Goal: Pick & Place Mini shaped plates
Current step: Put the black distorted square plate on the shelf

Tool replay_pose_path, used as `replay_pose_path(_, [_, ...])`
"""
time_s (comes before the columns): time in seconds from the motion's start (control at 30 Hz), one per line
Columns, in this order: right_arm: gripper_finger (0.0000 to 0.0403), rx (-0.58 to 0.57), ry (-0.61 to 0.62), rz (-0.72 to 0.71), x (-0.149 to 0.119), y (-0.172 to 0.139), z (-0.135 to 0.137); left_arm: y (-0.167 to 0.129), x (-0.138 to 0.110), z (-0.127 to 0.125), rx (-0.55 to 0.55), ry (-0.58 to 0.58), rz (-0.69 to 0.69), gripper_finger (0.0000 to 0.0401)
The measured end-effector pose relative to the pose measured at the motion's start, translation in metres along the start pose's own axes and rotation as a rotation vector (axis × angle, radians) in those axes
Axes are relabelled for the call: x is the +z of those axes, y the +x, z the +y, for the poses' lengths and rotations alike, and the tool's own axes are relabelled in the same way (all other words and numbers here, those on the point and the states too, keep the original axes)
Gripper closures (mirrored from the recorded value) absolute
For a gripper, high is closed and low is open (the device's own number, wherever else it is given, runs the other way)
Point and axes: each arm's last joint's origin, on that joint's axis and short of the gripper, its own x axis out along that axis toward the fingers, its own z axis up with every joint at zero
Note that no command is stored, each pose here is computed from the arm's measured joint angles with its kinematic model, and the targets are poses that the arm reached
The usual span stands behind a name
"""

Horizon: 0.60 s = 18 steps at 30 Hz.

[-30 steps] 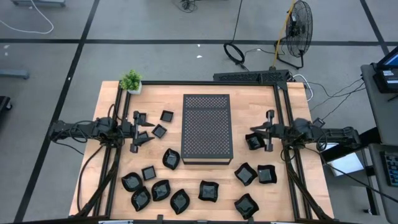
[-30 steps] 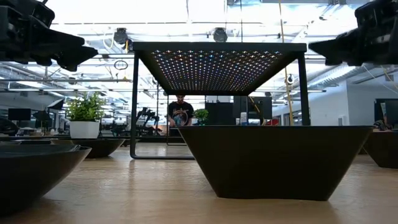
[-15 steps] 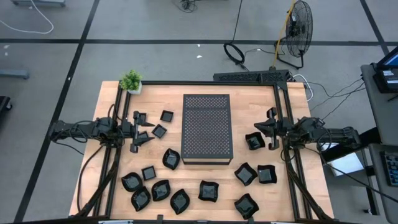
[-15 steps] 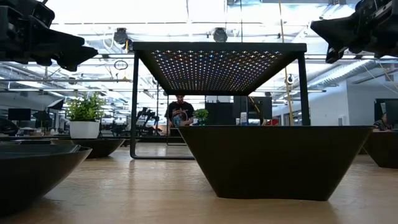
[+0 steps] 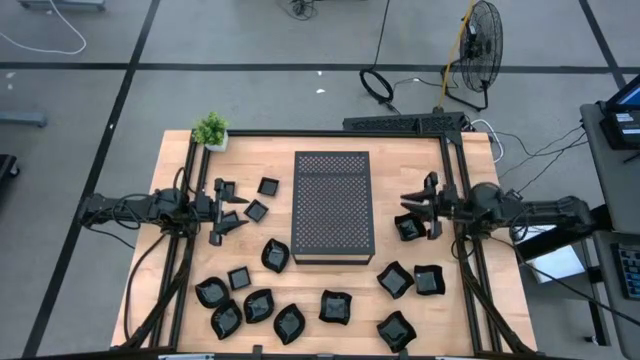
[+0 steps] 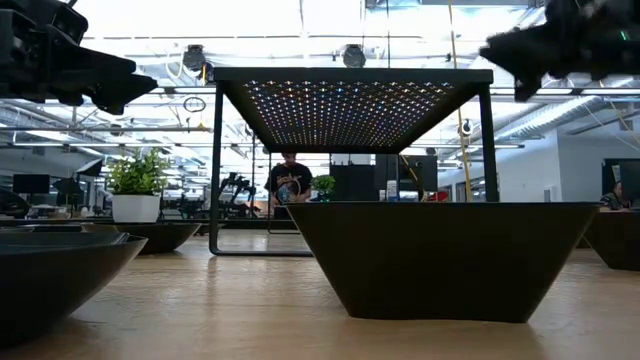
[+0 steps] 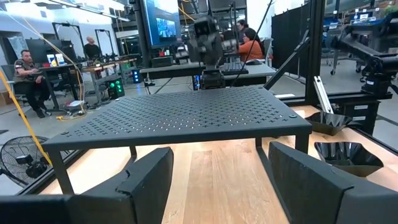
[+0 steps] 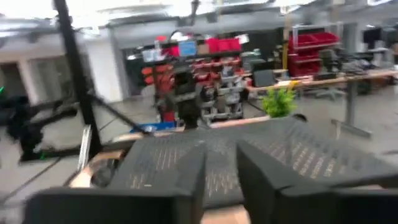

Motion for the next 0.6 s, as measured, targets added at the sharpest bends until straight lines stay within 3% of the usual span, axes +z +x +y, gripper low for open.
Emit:
replay_pose_path(0.13, [0.0215,-0.085,0.088,0.215,0.016,0.022,0.004,0.000,0.000,0.000,0.000,0.000,0.000,0.0132])
replay_pose_path(0.27, [0.0162,-0.259,0.201,0.503,0.029,0.041,0.003,0.000,0.000,0.000,0.000,0.001,0.002,0.0132])
replay_pose_path(0.43, [0.0157,-0.564,0.388,0.883,0.018,0.047,-0.007,0.000,0.000,0.000,0.000,0.000,0.003,0.0132])
replay_pose_path(0.6, [0.0180,-0.840,0.574,1.121,-0.006,0.039,-0.017,0.000,0.000,0.000,0.000,0.001,0.003,0.0132])
